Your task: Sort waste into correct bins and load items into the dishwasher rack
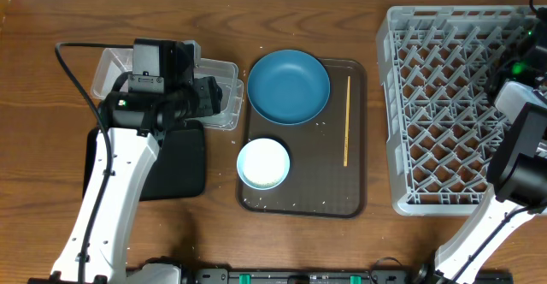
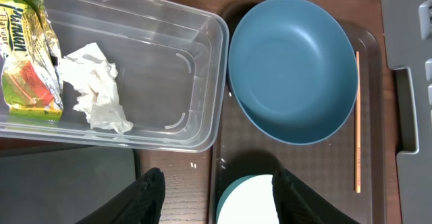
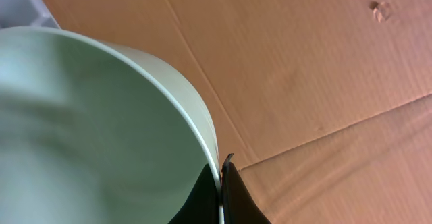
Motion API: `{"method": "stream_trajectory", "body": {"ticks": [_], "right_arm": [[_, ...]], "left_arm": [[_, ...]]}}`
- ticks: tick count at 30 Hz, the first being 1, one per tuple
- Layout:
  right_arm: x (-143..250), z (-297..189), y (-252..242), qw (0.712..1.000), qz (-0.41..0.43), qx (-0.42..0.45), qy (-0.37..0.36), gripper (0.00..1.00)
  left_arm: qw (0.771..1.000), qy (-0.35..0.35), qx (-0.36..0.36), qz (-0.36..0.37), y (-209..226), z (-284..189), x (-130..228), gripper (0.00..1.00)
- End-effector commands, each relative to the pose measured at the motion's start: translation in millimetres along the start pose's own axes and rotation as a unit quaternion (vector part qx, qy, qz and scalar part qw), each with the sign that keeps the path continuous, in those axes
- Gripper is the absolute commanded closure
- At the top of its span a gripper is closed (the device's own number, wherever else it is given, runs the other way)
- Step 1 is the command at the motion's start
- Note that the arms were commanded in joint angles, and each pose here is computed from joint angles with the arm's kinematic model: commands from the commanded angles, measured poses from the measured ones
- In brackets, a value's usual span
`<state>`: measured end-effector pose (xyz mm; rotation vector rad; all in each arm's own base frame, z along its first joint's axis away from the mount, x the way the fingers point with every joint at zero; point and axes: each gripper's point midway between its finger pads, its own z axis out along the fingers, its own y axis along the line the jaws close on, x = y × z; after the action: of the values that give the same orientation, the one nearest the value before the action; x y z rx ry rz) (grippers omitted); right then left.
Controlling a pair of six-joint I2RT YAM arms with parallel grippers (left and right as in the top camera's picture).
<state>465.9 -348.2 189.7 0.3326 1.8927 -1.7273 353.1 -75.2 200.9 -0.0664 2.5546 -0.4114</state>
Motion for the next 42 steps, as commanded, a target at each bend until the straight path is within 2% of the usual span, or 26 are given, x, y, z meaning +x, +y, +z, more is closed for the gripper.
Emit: {"method": "stream_trajectory", "body": {"ticks": [1, 11, 17, 19, 22, 23, 33, 42], "right_arm": [[12.4, 6.9, -5.8, 1.0, -0.006, 0.013, 0.025, 0.99], [22.6, 15.1, -11.9, 0.999, -0.007, 0.021, 0.038, 0.99], [28.3, 8.9, 7.9, 0.999, -0.006, -0.01, 0.049, 0.99], [31.9, 3.8, 19.2, 0.998, -0.007, -0.027, 0.057, 0.92], [39.1, -7.6, 39.2, 0.996, -0.008, -0.057, 0.073, 0.74], [41.7, -11.9, 45.5, 0.995, -0.013, -0.067, 0.079, 0.73], [38.4, -39.0, 70.1, 0.991, -0.027, -0.103, 0.082, 0.69], [12.1, -47.7, 38.0, 0.993, 0.043, -0.092, 0.066, 0.62]], "left_arm": [[1.0, -0.001, -0.006, 0.002, 3.4, 0.3, -0.2, 0.46], [1.0, 0.0, -0.006, 0.0, 3.3, 0.4, 0.0, 0.46], [1.0, 0.0, -0.006, 0.0, 3.3, 0.4, 0.0, 0.46], [1.0, 0.0, -0.006, 0.0, 3.2, 0.4, 0.0, 0.46], [1.0, 0.001, -0.006, 0.0, 3.5, 0.4, 0.8, 0.46], [1.0, 0.002, -0.006, 0.0, 3.6, 0.4, 1.2, 0.46], [1.0, 0.005, -0.007, -0.001, 4.0, 0.3, 2.5, 0.46], [1.0, 0.005, -0.007, -0.001, 4.0, 0.3, 2.5, 0.46]]}}
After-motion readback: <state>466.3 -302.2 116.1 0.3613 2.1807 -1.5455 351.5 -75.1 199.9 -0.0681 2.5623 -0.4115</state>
